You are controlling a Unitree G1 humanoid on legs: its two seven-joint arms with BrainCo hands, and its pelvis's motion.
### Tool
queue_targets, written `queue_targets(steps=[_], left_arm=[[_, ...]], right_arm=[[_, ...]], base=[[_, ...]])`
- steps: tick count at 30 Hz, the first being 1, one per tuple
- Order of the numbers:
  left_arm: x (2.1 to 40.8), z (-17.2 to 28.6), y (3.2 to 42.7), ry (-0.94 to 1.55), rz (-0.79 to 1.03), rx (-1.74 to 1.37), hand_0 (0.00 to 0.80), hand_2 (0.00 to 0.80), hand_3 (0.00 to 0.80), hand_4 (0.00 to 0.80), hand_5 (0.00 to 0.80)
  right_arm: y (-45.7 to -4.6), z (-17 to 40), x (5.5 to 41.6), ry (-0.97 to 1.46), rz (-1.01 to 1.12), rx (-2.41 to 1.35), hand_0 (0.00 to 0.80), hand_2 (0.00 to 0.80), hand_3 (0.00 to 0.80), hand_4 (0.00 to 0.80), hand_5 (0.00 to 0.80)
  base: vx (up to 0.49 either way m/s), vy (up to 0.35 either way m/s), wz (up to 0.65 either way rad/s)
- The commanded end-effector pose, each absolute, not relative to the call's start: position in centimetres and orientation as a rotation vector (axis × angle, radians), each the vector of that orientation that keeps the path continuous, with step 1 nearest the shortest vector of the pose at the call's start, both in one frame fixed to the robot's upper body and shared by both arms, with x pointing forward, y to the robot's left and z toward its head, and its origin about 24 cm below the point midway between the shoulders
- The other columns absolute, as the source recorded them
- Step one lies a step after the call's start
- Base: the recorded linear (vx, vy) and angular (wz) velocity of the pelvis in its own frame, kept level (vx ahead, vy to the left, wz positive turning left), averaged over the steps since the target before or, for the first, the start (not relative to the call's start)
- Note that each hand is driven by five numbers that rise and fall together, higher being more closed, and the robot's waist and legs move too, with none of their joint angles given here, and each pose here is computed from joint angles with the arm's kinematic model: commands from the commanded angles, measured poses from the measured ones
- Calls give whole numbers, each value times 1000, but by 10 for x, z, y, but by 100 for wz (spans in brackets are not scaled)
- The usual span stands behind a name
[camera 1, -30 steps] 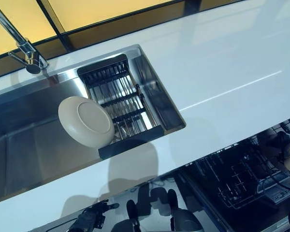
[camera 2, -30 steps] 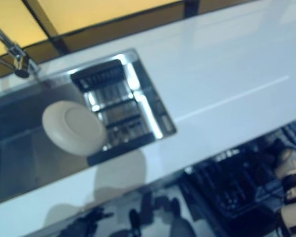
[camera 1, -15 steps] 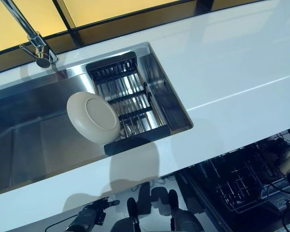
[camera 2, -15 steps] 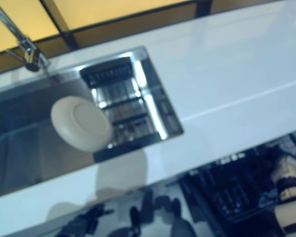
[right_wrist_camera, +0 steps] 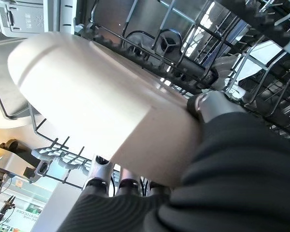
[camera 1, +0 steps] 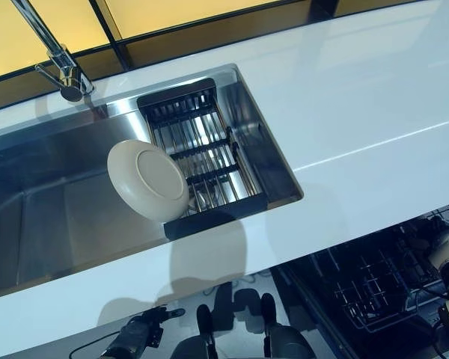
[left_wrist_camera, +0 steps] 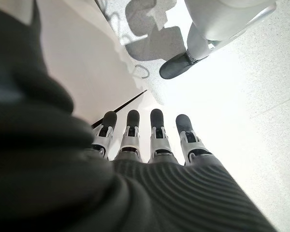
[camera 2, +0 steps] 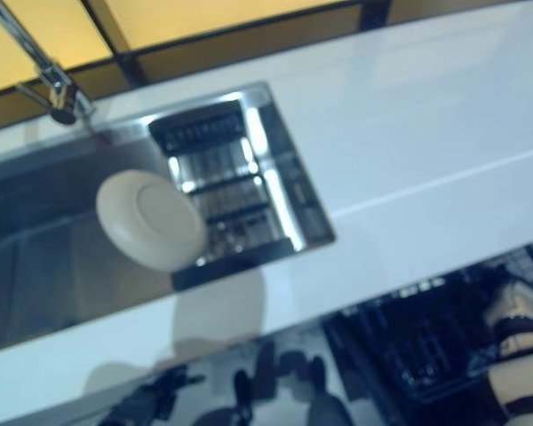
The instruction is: Take plates into dishwasher
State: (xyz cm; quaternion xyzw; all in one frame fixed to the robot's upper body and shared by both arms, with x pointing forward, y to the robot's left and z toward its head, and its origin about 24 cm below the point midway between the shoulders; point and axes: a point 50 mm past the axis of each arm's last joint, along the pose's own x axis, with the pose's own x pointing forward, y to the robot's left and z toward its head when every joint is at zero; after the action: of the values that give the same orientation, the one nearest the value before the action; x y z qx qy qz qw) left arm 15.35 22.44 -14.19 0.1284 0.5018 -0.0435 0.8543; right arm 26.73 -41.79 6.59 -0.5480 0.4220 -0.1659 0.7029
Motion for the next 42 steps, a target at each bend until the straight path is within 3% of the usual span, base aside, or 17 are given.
queue_targets(steps=[1, 4, 5, 6, 7, 24, 42], left_arm=[[164, -137, 231, 1035, -108, 314, 0, 0, 0, 0, 0], [165, -136, 231, 1037, -104, 311, 0, 0, 0, 0, 0], [165, -136, 231, 1037, -103, 310, 0, 0, 0, 0, 0], [165, -136, 232, 1037, -102, 309, 0, 0, 0, 0, 0], [164, -137, 232, 1038, -102, 309, 0, 0, 0, 0, 0], [154, -141, 234, 1068, -97, 309, 0, 0, 0, 0, 0], [137, -144, 247, 1136, -32, 311, 0, 0, 0, 0, 0]], right_arm=[[-429, 64, 255, 1055, -420, -1232, 800, 800, 800, 800, 800], [-430, 65, 255, 1047, -429, -1231, 800, 800, 800, 800, 800], [-431, 66, 255, 1040, -436, -1229, 712, 712, 712, 712, 712], [-431, 67, 256, 1034, -443, -1230, 414, 414, 414, 414, 414], [-431, 68, 256, 1035, -443, -1227, 0, 0, 0, 0, 0], [-447, 77, 242, 1042, -506, -1200, 0, 0, 0, 0, 0], [-498, 140, 199, 1023, -698, -1207, 0, 0, 0, 0, 0]], base=[[0, 0, 0], [0, 0, 0], [0, 0, 0], [0, 0, 0], [0, 0, 0], [10, 15, -1], [38, 28, -9]])
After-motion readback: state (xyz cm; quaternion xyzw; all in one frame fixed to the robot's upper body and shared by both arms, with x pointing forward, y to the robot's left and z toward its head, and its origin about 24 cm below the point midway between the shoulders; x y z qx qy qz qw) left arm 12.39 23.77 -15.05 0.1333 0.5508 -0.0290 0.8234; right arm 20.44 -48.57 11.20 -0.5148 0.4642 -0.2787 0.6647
